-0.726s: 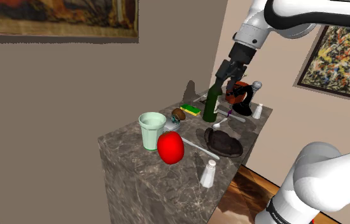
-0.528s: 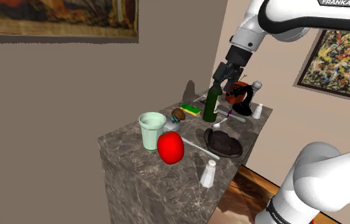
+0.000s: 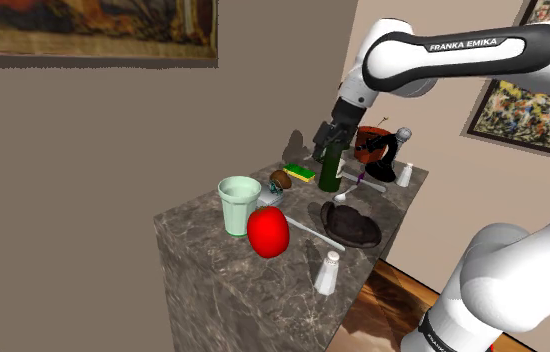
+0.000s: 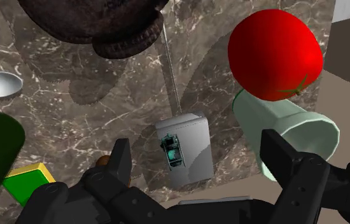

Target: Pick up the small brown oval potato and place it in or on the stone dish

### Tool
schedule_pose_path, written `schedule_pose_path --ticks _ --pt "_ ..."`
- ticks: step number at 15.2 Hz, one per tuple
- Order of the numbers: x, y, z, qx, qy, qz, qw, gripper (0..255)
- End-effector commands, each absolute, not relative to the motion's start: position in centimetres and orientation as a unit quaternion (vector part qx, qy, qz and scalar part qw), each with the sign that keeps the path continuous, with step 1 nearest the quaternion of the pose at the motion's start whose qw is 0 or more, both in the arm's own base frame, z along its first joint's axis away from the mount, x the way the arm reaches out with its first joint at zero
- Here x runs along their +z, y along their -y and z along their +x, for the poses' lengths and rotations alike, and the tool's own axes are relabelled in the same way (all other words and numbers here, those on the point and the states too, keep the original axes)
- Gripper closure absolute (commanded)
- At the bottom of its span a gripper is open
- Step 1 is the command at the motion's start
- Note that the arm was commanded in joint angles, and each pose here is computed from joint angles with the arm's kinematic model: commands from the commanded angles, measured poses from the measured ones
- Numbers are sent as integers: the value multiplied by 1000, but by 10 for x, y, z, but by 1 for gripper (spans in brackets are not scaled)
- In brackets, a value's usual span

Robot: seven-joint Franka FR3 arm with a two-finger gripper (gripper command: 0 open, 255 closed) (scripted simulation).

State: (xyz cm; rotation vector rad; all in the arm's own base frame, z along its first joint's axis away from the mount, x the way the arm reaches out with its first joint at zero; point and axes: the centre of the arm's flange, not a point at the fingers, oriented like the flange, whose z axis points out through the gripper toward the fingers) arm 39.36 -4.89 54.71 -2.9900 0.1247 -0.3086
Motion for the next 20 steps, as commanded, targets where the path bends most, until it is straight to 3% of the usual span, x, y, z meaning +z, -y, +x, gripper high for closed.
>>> schedule_pose_path --ticks 1,20 --pt "530 59 414 -107 -42 -991 62 0" --pt "373 143 577 -137 -49 -989 27 0"
